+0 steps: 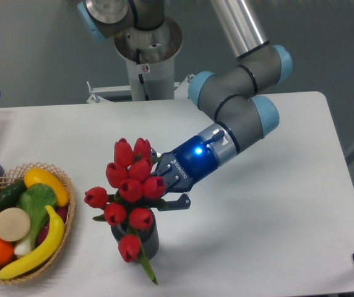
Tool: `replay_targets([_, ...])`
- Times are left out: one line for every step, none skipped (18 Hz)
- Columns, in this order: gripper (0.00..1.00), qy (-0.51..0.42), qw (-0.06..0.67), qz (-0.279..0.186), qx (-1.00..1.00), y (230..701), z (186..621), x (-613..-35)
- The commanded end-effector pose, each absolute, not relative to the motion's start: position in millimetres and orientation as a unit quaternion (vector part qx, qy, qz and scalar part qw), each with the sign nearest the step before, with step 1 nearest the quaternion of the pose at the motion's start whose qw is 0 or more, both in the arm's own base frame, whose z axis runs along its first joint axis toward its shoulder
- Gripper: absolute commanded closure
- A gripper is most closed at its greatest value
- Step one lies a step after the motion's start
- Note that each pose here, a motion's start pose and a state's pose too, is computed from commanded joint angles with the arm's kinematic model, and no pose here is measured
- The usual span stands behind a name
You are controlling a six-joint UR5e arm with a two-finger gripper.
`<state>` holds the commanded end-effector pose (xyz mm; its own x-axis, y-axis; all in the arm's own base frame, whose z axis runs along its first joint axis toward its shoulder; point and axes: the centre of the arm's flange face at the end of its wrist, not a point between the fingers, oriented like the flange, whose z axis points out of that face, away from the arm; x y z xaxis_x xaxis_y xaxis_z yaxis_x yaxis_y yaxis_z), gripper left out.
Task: Insert the flowers into the vase
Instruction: 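Lower the tulip stems down into the black vase opening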
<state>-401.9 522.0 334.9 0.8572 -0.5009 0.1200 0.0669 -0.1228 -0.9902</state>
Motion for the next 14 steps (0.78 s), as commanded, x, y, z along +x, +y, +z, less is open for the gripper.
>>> replay_targets([0.71,0.149,0.644,-0.223,-0.717,523,329,-403])
replay_targets([0.71,0.145,0.642,-0.227,-0.718,523,322,-404])
replay_targets([0.71,0.143,0.641,-0.229,-0.719,524,318,-405])
replay_targets([0.71,0.141,0.64,-0.231,-0.72,524,314,-404])
replay_targets([0.71,0.139,0.638,-0.233,-0.72,524,311,-403])
replay_targets([0.71,0.136,0.636,-0.236,-0.722,523,307,-401])
replay_targets([0.71,0.135,0.636,-0.237,-0.722,522,304,-400])
replay_targets([0.71,0.134,0.635,-0.239,-0.722,521,303,-399])
replay_targets([0.71,0.132,0.634,-0.24,-0.723,521,301,-398])
replay_targets([0.71,0.131,0.634,-0.241,-0.723,520,298,-397])
replay_targets([0.71,0.135,0.635,-0.238,-0.722,520,296,-396])
replay_targets([0.71,0.137,0.635,-0.237,-0.722,518,291,-395])
replay_targets([0.71,0.14,0.636,-0.235,-0.722,518,289,-394])
replay_targets([0.71,0.139,0.636,-0.235,-0.722,518,287,-394])
